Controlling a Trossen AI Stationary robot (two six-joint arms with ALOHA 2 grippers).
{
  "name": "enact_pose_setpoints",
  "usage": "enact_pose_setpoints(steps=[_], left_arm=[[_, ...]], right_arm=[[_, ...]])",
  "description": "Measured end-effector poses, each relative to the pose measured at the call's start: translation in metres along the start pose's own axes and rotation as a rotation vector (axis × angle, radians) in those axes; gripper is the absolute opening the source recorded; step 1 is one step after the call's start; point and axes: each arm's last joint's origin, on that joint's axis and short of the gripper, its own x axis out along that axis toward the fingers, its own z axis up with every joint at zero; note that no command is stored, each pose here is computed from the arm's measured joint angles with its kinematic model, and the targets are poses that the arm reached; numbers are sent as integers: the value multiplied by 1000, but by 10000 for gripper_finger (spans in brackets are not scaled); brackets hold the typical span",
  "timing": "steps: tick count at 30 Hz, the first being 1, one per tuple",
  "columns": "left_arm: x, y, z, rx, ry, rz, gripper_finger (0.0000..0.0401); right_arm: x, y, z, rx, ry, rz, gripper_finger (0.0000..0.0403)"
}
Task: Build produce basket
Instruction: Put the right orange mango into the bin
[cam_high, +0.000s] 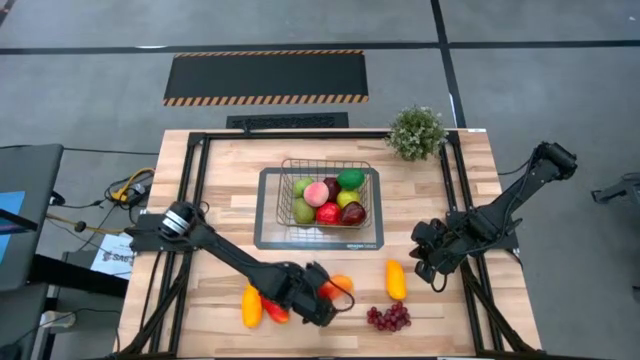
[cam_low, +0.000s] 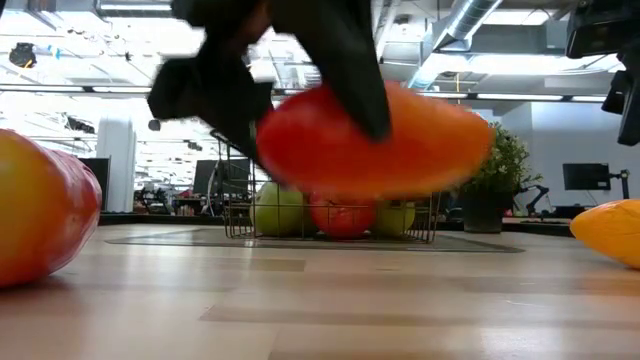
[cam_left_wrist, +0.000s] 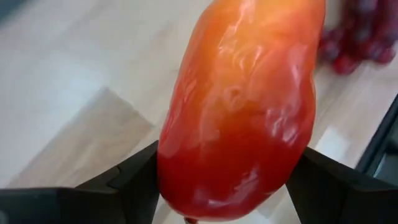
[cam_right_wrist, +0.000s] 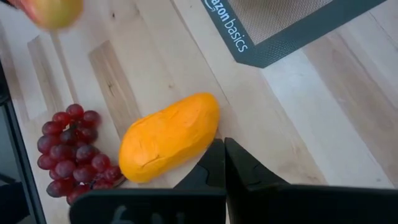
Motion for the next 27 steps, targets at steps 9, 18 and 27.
enact_pose_setpoints(steps=[9, 18, 27], left_arm=[[-59, 34, 57, -329, -236, 128, 267], [-70, 93, 126, -480, -283, 311, 267], [-73, 137, 151, -583, -284, 525, 269]], right_arm=[[1, -1, 3, 10, -17, -12, 7], [2, -3, 7, 35, -27, -21, 7], [2, -4, 8, 59, -31, -25, 7]])
